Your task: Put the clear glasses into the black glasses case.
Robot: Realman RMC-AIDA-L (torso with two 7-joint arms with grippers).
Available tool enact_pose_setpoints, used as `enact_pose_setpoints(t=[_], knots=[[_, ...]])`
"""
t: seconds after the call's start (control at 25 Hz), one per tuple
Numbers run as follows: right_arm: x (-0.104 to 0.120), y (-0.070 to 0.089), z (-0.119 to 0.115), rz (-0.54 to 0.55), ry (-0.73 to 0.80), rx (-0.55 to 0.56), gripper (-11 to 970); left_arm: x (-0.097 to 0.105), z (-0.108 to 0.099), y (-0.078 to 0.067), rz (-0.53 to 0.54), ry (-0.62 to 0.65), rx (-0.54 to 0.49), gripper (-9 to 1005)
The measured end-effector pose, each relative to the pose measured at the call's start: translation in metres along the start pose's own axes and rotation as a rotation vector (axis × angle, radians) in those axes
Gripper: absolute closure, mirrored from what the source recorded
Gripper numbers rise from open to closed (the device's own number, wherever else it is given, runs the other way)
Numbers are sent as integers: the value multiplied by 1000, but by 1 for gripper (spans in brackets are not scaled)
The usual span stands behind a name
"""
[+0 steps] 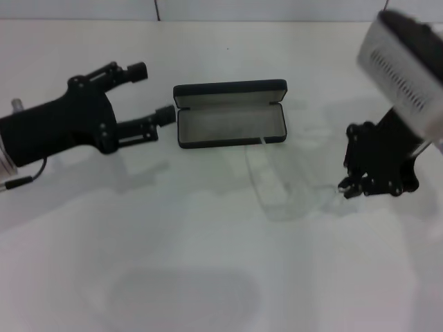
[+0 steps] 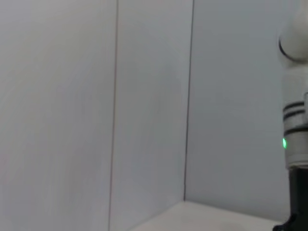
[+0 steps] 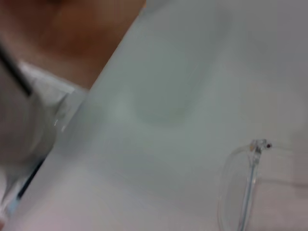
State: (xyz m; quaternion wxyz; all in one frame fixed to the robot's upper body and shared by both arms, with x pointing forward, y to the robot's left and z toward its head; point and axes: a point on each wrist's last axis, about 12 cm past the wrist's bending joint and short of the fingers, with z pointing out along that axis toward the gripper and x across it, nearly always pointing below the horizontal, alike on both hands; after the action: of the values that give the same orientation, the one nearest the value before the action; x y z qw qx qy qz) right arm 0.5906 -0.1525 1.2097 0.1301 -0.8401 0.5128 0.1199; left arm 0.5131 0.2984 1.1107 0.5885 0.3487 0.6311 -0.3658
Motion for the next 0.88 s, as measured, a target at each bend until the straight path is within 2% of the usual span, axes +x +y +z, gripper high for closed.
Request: enact_pose_setpoints(t=[0.08, 0.12, 0.2, 0.36, 0.6, 0.76, 0.88], knots=[[6, 3, -11, 49, -65, 45, 919, -4, -1, 1, -1, -36, -9, 229], [11, 6, -20, 90, -146, 98, 919, -7, -1, 1, -2, -63, -11, 230], [15, 9, -25, 111, -195, 129, 919, -14, -2, 1, 1, -118, -11, 232], [30, 25, -34, 170, -446, 237, 919, -33, 2, -1, 5, -241, 36, 236], [50, 51, -7, 171, -741, 370, 919, -58, 29, 1, 38, -295, 155, 242], [60, 64, 19, 181, -922, 411, 919, -63, 39, 2, 44, -302, 188, 246], [62, 71, 35, 166, -991, 436, 919, -68, 55, 0, 50, -295, 244, 249]])
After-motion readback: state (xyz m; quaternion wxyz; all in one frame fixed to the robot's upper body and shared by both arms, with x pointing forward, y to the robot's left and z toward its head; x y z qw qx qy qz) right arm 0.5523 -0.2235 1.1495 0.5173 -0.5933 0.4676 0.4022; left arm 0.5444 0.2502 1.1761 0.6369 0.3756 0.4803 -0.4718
